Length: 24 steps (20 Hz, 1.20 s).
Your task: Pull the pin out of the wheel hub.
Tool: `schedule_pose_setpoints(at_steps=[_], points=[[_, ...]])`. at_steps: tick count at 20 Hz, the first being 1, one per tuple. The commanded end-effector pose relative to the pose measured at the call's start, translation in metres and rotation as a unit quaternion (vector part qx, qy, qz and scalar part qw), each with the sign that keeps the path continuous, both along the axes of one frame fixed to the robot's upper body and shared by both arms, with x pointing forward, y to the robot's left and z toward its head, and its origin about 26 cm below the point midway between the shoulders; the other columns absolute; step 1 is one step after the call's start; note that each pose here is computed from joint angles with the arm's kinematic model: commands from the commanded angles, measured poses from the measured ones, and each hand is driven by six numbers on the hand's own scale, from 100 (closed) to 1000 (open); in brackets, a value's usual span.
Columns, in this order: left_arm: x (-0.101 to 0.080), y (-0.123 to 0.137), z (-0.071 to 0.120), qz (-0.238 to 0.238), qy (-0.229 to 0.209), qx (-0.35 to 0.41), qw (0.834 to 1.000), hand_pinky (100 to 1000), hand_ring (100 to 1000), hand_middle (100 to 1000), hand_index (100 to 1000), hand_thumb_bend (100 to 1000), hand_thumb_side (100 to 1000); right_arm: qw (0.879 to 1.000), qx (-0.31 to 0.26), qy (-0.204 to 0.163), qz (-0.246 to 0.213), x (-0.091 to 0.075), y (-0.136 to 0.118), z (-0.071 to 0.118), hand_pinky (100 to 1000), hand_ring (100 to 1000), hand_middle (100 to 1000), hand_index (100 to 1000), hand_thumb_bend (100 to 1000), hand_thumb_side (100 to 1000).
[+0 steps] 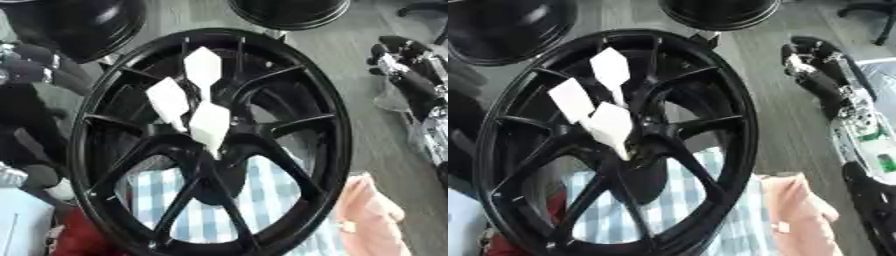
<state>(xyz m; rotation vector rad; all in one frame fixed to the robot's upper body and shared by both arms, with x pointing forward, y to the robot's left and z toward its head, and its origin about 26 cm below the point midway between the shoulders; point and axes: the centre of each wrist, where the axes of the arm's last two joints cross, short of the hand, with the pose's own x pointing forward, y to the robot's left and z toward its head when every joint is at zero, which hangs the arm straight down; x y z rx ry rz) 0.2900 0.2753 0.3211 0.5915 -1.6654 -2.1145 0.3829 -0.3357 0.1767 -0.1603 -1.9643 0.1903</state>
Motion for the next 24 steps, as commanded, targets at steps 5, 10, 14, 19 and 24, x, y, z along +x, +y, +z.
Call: schedule_pose_setpoints(at_steps=[5, 10, 14, 19, 24], points=[[0.001, 0.004, 0.009, -0.043, 0.022, 0.041, 0.998, 918, 859, 785, 810, 587, 100, 1.000, -0.012, -0.012, -0.005, -0.001, -0.006, 0.011, 732, 707, 665, 781, 236, 342], [0.004, 0.003, 0.023, -0.046, 0.043, 0.037, 0.997, 892, 845, 779, 822, 577, 100, 1.000, -0.012, -0.010, -0.007, -0.001, -0.007, 0.010, 732, 706, 665, 781, 236, 342], [0.013, 0.000, 0.037, -0.033, 0.049, 0.034, 0.998, 888, 844, 782, 819, 583, 100, 1.000, -0.012, -0.008, -0.008, -0.002, -0.007, 0.009, 732, 707, 665, 782, 236, 342], [0.035, -0.007, 0.051, -0.022, 0.061, 0.030, 0.997, 887, 840, 779, 817, 564, 100, 1.000, -0.011, -0.005, -0.011, -0.002, -0.008, 0.007, 732, 706, 665, 781, 235, 344], [0.058, -0.017, 0.062, -0.029, 0.072, 0.027, 0.997, 874, 821, 755, 796, 529, 100, 1.000, -0.011, -0.004, -0.014, -0.002, -0.010, 0.005, 732, 707, 665, 781, 234, 345]])
